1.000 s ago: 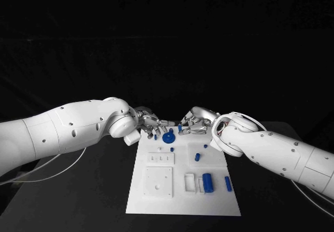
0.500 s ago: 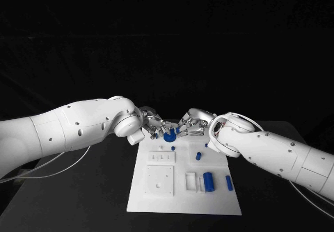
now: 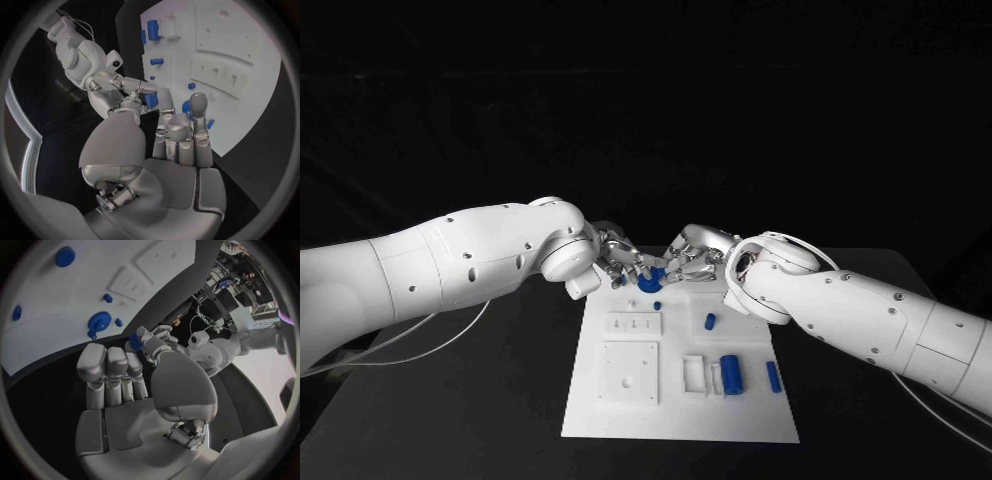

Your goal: Assemble the parts on the task board

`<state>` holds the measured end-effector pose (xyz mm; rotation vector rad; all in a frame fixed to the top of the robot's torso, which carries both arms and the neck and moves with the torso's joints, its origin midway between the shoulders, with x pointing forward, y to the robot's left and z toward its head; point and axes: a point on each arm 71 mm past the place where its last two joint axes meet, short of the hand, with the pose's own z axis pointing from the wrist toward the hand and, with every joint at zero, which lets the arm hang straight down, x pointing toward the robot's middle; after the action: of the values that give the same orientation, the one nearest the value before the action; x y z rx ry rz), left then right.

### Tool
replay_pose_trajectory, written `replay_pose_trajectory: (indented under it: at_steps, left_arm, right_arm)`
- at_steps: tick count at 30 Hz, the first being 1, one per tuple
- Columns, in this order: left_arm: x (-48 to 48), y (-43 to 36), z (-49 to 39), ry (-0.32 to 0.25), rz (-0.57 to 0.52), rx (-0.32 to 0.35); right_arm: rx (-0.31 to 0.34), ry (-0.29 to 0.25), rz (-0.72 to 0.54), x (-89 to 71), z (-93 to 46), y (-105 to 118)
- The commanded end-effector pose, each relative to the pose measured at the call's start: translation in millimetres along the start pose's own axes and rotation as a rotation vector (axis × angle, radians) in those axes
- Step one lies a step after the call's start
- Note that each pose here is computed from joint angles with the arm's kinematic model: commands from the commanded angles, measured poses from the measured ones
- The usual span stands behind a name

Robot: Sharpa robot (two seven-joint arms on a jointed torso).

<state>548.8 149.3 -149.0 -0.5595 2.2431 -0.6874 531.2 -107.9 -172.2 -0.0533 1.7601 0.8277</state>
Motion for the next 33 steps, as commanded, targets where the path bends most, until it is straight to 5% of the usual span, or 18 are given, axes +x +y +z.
replay_pose_trajectory:
  at_steps: [1,33]
  left_arm:
    - [0.7,-2.7,0.2,0.005,0.026,-0.012]
    - [4.3,-8.6,3.2,0.009,0.057,-0.010]
  right_arm:
    - [-0.005,0.021,-0.007,2.4,0.9,3.3]
    - [-0.022,0.040,-0.002,6.7,4.3,12.8]
